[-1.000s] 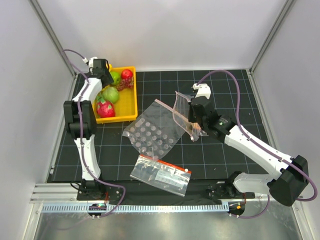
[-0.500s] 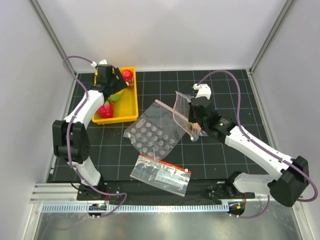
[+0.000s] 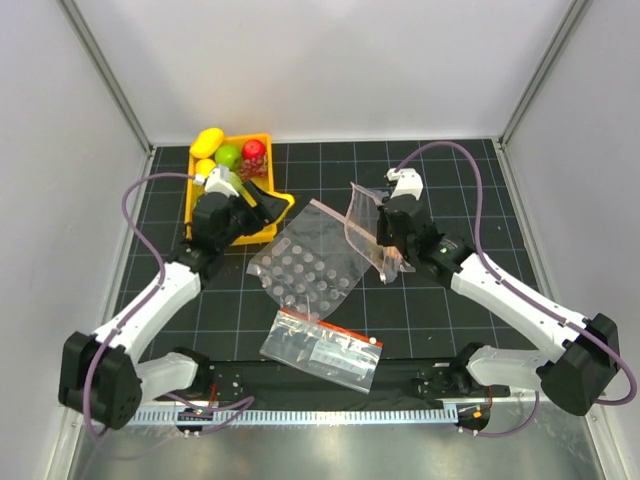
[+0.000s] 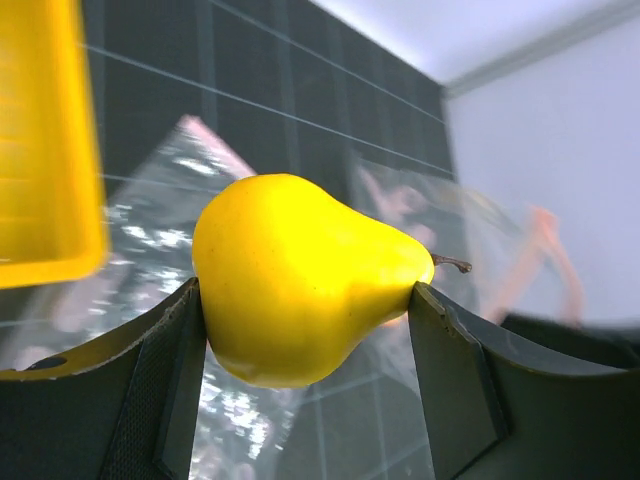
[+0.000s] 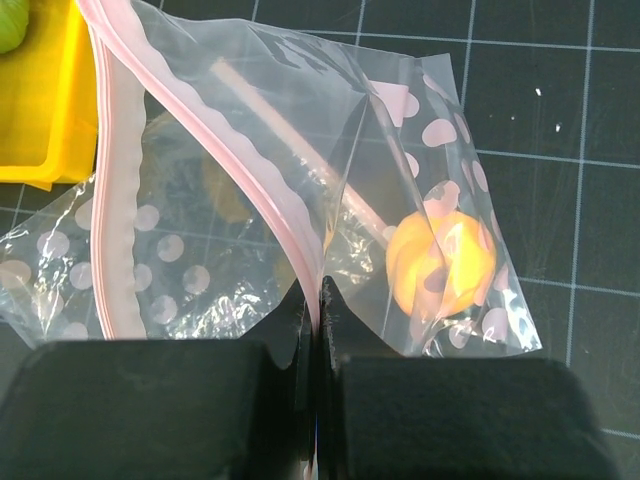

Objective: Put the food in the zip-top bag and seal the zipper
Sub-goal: Place the fake fruit in the zipper food storage bag.

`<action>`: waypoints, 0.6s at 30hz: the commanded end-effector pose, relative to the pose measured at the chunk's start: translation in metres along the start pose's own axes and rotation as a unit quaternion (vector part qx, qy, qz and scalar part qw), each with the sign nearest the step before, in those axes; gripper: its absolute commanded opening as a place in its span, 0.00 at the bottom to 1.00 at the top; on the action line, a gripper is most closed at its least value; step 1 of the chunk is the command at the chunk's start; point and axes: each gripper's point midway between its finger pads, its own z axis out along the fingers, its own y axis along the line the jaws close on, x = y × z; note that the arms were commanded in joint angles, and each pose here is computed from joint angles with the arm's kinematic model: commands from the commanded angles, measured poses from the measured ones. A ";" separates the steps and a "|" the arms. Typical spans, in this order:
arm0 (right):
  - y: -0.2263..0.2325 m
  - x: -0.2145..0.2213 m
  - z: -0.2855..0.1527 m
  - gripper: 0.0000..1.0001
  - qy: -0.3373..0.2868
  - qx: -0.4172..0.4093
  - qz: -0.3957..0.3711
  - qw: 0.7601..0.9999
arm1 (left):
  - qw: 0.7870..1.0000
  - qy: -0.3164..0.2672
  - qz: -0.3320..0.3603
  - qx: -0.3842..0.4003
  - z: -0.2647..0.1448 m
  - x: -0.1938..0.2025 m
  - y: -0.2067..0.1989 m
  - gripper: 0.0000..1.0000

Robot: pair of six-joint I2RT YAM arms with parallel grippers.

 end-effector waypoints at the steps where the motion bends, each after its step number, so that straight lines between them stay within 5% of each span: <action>1: 0.013 -0.018 -0.006 0.01 -0.029 -0.032 0.013 0.999 | 0.988 -0.044 0.007 0.150 -0.033 -0.006 -0.082 0.19; 11: 0.038 -0.011 -0.009 0.01 -0.013 -0.104 0.012 0.994 | 0.964 -0.037 0.169 0.203 -0.063 0.046 -0.140 0.19; 18: 0.047 -0.010 -0.016 0.01 -0.012 -0.121 0.001 0.993 | 0.940 -0.003 0.207 0.270 -0.053 0.083 -0.174 0.18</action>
